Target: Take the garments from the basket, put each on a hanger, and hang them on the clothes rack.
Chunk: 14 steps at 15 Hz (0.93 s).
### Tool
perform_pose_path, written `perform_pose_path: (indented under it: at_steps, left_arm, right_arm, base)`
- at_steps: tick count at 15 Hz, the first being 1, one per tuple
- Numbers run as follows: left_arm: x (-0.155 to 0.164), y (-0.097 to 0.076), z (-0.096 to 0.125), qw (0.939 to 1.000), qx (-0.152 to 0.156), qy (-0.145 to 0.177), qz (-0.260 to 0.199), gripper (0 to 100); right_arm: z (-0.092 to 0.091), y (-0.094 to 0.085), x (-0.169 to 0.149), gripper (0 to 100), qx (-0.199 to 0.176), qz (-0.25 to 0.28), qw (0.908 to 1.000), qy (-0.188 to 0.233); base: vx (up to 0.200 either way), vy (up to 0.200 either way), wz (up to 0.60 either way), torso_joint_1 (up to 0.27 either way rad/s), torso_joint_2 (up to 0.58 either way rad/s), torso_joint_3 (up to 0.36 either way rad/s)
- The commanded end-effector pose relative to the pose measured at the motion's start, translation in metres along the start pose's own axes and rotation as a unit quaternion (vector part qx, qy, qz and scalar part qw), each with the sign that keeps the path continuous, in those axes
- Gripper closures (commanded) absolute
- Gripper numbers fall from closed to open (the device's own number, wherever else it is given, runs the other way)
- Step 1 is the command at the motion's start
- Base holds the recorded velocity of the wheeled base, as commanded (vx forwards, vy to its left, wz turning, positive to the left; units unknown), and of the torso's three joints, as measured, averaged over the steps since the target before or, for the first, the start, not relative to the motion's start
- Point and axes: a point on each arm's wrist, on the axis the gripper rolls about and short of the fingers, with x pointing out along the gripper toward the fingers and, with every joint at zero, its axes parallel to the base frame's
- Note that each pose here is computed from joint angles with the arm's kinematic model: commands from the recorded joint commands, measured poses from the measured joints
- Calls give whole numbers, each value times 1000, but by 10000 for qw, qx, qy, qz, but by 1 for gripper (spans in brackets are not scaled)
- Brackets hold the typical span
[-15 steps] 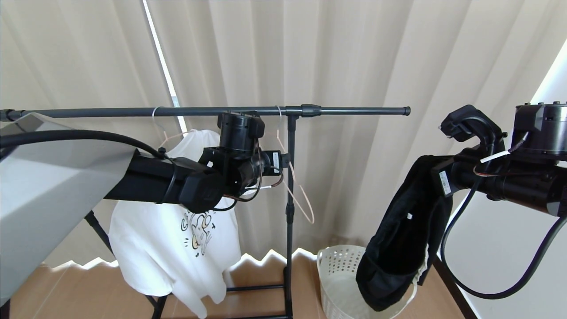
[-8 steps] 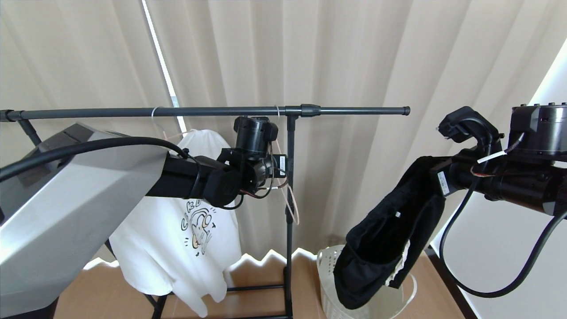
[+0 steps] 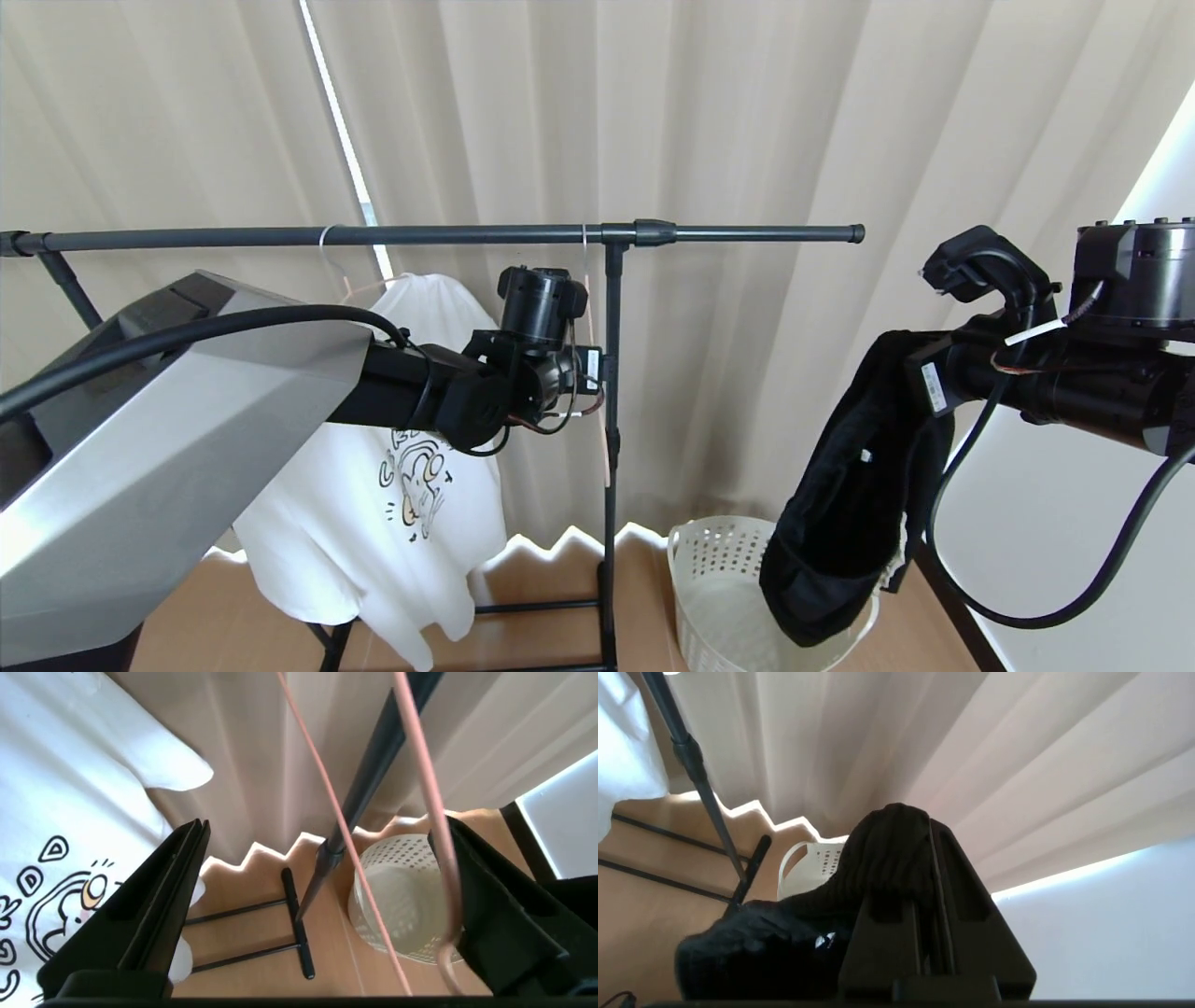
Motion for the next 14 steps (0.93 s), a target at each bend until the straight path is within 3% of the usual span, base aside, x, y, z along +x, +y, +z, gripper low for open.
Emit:
perform_pose_path:
  at_steps: [1, 6, 11, 14]
  left_arm:
    - [1, -1, -7, 9999, 44, 106, 1, 0]
    - [0, 0, -13, 9996, 100, 178, 202, 0]
    - [-17, 2, 2, 9994, 190, 4, 275, 0]
    - [-28, 0, 3, 9988, 310, 162, 353, 0]
  right_arm:
    - [-1, 1, 0, 100, -6, 13, 10000, 12]
    - [0, 1, 0, 100, -8, 18, 10000, 3]
    - [-1, 1, 0, 100, -9, 20, 10000, 10]
    - [0, 2, 0, 100, -11, 25, 10000, 0]
  base:
    - [0, 0, 0, 0, 0, 0]
    - [0, 0, 0, 0, 0, 0]
    - [0, 0, 0, 0, 0, 0]
    - [0, 0, 0, 0, 0, 0]
